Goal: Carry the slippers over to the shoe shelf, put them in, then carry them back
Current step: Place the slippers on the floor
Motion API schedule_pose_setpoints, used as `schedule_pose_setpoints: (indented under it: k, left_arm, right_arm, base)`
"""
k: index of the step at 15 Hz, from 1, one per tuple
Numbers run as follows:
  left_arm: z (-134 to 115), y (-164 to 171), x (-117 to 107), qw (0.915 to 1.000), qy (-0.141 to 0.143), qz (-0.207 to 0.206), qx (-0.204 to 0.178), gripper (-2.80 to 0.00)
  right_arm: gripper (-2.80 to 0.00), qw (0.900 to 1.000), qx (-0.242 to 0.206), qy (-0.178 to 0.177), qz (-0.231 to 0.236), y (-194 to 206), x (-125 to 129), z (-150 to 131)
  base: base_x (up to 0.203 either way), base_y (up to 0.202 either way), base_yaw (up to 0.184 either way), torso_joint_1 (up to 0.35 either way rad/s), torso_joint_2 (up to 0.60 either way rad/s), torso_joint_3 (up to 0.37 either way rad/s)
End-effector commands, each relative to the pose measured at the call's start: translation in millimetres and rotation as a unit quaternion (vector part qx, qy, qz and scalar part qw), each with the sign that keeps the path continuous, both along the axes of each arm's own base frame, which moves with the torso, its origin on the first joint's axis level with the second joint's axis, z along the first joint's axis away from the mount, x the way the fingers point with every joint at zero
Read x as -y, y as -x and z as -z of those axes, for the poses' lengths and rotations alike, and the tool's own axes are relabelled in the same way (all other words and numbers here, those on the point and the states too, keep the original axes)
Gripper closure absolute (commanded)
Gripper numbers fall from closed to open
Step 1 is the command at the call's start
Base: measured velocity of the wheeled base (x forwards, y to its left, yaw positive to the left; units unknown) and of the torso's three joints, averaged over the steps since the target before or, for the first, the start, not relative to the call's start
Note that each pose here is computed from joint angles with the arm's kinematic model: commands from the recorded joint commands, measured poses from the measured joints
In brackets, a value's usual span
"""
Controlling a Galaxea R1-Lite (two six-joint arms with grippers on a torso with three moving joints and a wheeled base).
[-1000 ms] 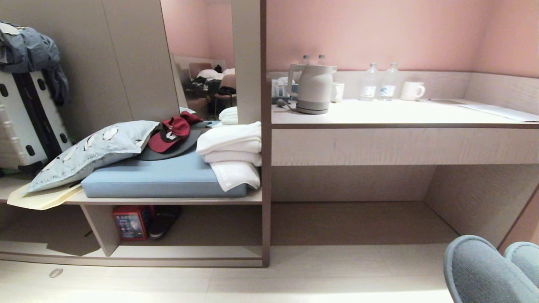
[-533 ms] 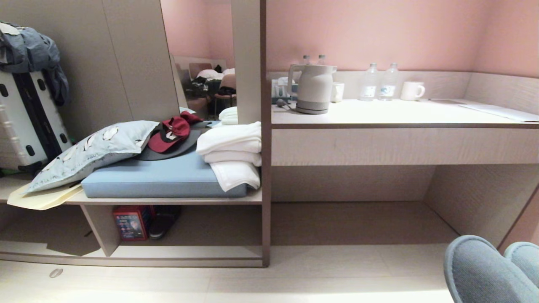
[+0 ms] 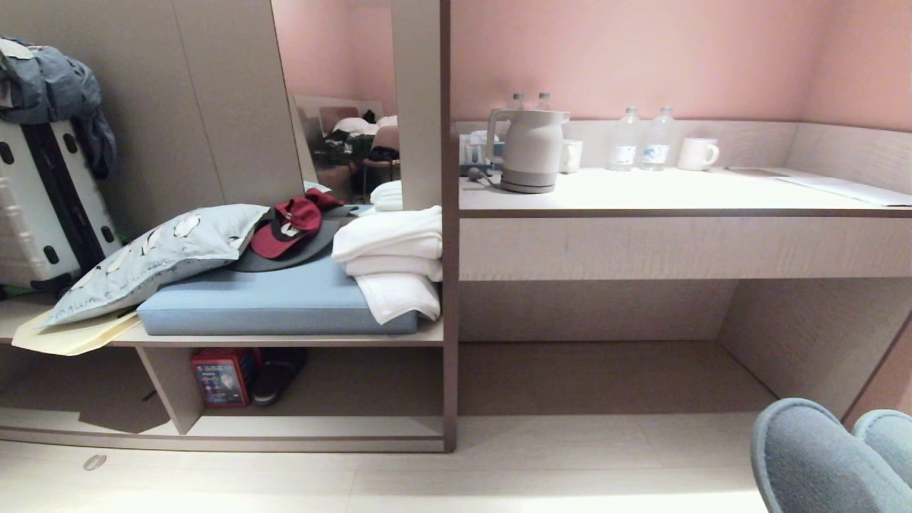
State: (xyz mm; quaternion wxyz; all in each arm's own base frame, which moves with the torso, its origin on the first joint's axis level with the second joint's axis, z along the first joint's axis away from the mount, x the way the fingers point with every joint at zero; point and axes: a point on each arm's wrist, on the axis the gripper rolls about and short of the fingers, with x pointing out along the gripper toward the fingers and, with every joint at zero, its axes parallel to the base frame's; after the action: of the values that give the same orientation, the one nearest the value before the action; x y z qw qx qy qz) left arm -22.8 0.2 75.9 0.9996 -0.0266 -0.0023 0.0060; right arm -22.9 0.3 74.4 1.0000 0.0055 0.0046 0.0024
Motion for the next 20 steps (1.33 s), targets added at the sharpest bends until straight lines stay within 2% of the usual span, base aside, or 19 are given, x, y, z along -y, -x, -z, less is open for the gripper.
schedule_pose_setpoints:
  k: [1, 5, 20]
  left_arm:
    - [0.0, 0.0, 0.0, 1.0000, 0.000, 0.000, 0.000, 0.00]
    - [-0.1, -0.1, 0.0, 1.0000, 0.000, -0.001, -0.001, 0.00]
    - [-0.1, -0.1, 0.0, 1.0000, 0.000, -0.001, -0.001, 0.00]
  right_arm:
    - [0.00, 1.000, -0.001, 0.000, 0.000, -0.1, 0.0, 0.0]
    - [0.00, 1.000, -0.001, 0.000, 0.000, -0.1, 0.0, 0.0]
    - [0.00, 1.000, -0.001, -0.001, -0.001, -0.1, 0.0, 0.0]
  base:
    - [0.000, 0.000, 0.000, 0.000, 0.00, 0.000]
    - [0.000, 0.000, 0.000, 0.001, 0.00, -0.023]
    - [0.000, 0.000, 0.000, 0.002, 0.00, -0.195]
